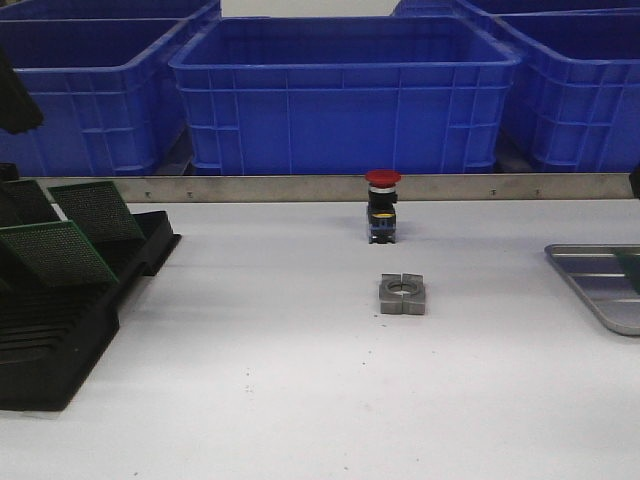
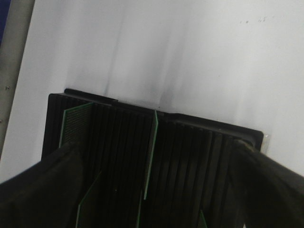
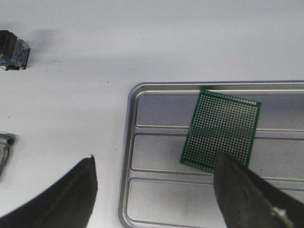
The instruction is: Place circuit board on tray
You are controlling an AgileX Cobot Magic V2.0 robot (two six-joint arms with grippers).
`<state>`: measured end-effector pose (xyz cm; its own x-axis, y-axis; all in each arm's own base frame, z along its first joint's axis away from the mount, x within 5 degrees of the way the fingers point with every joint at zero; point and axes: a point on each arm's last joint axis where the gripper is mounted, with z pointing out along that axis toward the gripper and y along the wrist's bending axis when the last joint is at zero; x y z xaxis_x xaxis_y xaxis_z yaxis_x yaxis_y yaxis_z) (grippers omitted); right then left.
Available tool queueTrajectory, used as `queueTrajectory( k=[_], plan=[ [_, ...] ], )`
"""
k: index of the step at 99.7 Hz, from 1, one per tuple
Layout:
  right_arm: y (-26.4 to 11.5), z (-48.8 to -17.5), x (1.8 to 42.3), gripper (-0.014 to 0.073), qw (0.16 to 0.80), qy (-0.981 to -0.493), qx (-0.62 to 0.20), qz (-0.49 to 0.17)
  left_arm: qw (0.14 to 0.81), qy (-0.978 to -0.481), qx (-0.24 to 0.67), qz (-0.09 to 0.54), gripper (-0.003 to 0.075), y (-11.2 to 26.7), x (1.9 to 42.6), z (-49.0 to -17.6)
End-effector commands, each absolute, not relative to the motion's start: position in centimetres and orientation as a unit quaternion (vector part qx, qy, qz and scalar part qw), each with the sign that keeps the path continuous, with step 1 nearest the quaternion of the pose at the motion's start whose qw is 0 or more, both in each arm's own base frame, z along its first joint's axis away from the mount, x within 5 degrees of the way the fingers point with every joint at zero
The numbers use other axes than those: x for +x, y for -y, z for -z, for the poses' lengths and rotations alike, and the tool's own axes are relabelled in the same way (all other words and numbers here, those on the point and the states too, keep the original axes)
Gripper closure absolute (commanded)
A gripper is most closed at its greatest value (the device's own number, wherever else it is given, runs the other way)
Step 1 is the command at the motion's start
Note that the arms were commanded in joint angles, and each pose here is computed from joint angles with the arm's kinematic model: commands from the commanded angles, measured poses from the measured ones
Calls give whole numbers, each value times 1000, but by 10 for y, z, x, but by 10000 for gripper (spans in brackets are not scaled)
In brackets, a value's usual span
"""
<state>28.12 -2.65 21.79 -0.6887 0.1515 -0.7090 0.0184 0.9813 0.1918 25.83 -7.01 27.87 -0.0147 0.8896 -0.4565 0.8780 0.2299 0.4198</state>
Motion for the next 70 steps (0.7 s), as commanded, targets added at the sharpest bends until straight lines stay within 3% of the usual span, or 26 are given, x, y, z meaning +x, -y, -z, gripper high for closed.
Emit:
queueTrajectory(
  k=[1,21,28,40,57,70],
  plan=[
    [29,-238,283,57,425,-900,53,-84,356,-716,600,-32,151,70,272,-285],
    [26,-237,282,57,418,-902,47,-95,338,-736,586,-38,155,70,298,-252],
    [26,-237,282,57,417,-902,47,-96,330,-741,583,-39,188,70,304,-242],
    [26,-237,282,57,416,-903,46,-98,318,-746,584,-33,370,71,308,-232],
    [25,-237,282,57,415,-903,44,-101,320,-746,582,-36,722,70,309,-232],
    [25,-236,281,57,414,-904,44,-102,320,-746,582,-36,737,70,309,-232]
  ],
)
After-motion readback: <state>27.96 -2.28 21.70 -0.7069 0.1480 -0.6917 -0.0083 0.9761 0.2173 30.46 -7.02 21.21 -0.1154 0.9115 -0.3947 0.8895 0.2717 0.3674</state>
